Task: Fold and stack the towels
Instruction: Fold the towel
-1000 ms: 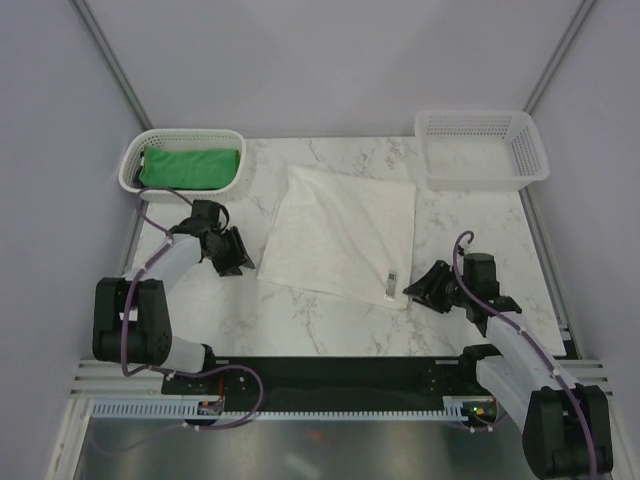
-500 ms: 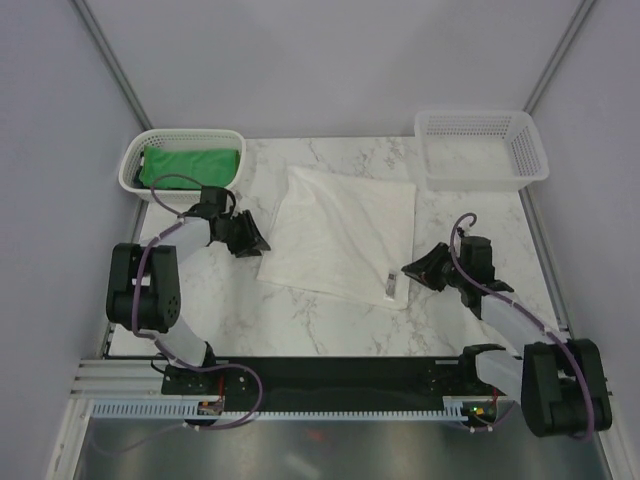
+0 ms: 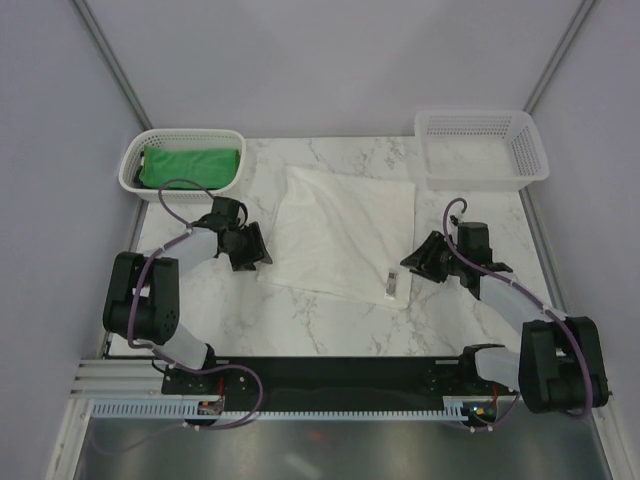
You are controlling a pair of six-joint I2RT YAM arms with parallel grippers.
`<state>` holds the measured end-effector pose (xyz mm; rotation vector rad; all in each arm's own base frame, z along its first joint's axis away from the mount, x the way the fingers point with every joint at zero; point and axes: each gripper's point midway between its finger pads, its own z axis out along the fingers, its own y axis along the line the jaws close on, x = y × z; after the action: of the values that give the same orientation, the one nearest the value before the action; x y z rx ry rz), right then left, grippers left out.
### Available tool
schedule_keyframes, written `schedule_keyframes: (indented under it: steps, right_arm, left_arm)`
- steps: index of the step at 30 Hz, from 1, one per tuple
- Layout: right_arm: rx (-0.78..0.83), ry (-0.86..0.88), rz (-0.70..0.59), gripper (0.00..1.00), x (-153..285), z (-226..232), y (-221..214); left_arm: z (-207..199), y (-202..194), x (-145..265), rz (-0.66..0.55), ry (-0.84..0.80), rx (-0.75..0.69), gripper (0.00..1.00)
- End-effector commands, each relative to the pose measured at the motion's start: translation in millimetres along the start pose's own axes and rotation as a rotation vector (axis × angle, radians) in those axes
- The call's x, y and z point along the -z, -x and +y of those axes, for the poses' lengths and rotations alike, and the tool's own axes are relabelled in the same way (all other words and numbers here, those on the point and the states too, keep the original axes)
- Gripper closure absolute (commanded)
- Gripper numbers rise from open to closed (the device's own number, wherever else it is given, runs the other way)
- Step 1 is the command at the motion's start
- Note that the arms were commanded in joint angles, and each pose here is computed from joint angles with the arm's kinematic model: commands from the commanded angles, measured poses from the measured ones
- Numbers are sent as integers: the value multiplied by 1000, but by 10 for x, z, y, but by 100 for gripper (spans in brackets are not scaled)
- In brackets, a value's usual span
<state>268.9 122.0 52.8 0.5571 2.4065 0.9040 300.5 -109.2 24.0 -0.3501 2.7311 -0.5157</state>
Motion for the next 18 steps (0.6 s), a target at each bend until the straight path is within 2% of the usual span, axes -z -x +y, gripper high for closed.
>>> schedule_keyframes:
  steps: [1, 4, 6, 7, 8, 10, 11, 13, 18]
  right_arm:
    - [102, -63, -12, 51, 196, 48, 119]
    - [102, -96, 5, 44, 241, -26, 55]
    - [95, -98, -3, 42, 256, -30, 51]
    - [94, -96, -12, 42, 264, -15, 75]
    - [103, -83, -30, 41, 291, 54, 135]
    - [112, -73, -45, 41, 330, 131, 199]
    - [123, -56, -65, 41, 366, 231, 280]
    - [131, -45, -77, 41, 400, 302, 337]
    - [152, -31, -58, 41, 389, 366, 372]
  left_arm:
    - [183, 1, 37, -34, 108, -51, 40]
    - [265, -137, -53, 21, 131, -30, 39]
    - [251, -224, -93, 52, 118, -13, 48]
    - [199, -298, -113, 79, 89, -12, 53]
    - [155, -331, -113, 89, 68, 0, 67]
    - [117, -469, -109, 119, 44, 8, 80]
    - [93, -479, -71, 106, 37, 24, 90]
    - [81, -625, -37, 126, 21, 41, 98]
    - [105, -865, 78, 123, 2, 39, 98]
